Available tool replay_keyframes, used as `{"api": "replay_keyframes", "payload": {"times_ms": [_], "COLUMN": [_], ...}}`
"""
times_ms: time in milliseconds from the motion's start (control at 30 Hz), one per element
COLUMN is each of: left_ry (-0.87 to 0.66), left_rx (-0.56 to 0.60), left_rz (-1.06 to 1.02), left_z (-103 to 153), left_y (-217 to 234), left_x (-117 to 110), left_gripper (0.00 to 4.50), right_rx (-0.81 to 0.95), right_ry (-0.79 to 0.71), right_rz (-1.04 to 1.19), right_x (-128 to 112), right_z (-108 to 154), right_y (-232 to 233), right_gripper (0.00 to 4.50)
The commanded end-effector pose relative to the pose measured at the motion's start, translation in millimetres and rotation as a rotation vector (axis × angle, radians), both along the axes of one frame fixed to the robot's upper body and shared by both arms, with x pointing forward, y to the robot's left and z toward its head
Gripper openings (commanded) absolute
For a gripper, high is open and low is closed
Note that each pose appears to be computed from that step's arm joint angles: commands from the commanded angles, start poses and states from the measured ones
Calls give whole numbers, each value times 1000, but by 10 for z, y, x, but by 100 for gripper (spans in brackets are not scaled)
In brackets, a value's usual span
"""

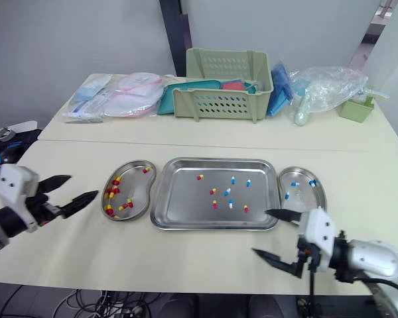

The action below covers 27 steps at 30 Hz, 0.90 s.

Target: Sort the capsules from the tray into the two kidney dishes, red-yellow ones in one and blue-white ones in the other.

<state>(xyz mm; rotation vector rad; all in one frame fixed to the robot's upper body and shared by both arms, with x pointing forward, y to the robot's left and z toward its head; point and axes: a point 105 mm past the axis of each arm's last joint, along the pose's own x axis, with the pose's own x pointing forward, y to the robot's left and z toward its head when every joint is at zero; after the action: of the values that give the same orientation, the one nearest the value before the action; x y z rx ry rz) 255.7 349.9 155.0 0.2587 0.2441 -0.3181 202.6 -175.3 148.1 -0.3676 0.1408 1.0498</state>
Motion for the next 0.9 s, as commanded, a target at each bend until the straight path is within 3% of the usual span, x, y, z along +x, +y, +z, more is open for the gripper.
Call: {"api": "replay_keyframes", "payload": {"times_ms": [33, 167, 400, 600, 900], "left_ry": [23, 60, 137, 156, 149], "left_rx": [9, 14, 58, 30, 22], "left_rz": [67, 93, 75, 85, 100], "left_z": [-16, -63, -174, -327, -334], "left_y": [346, 573, 687, 611, 555], "left_x": [-165, -283, -477, -581, -622], "left_gripper": [445, 445, 445, 445, 445], "right_rx": [-70, -202, -382, -410, -412], "right_ry": [-25, 10, 44, 39, 61], "right_rz": [-86, -166, -189, -175, -136], "right_x": [69, 99, 155, 265, 267], "right_z": [186, 275, 485, 592, 509], "right_y": [-461, -1016, -1502, -1578, -1556], "right_gripper": [450, 450, 450, 450, 450]}}
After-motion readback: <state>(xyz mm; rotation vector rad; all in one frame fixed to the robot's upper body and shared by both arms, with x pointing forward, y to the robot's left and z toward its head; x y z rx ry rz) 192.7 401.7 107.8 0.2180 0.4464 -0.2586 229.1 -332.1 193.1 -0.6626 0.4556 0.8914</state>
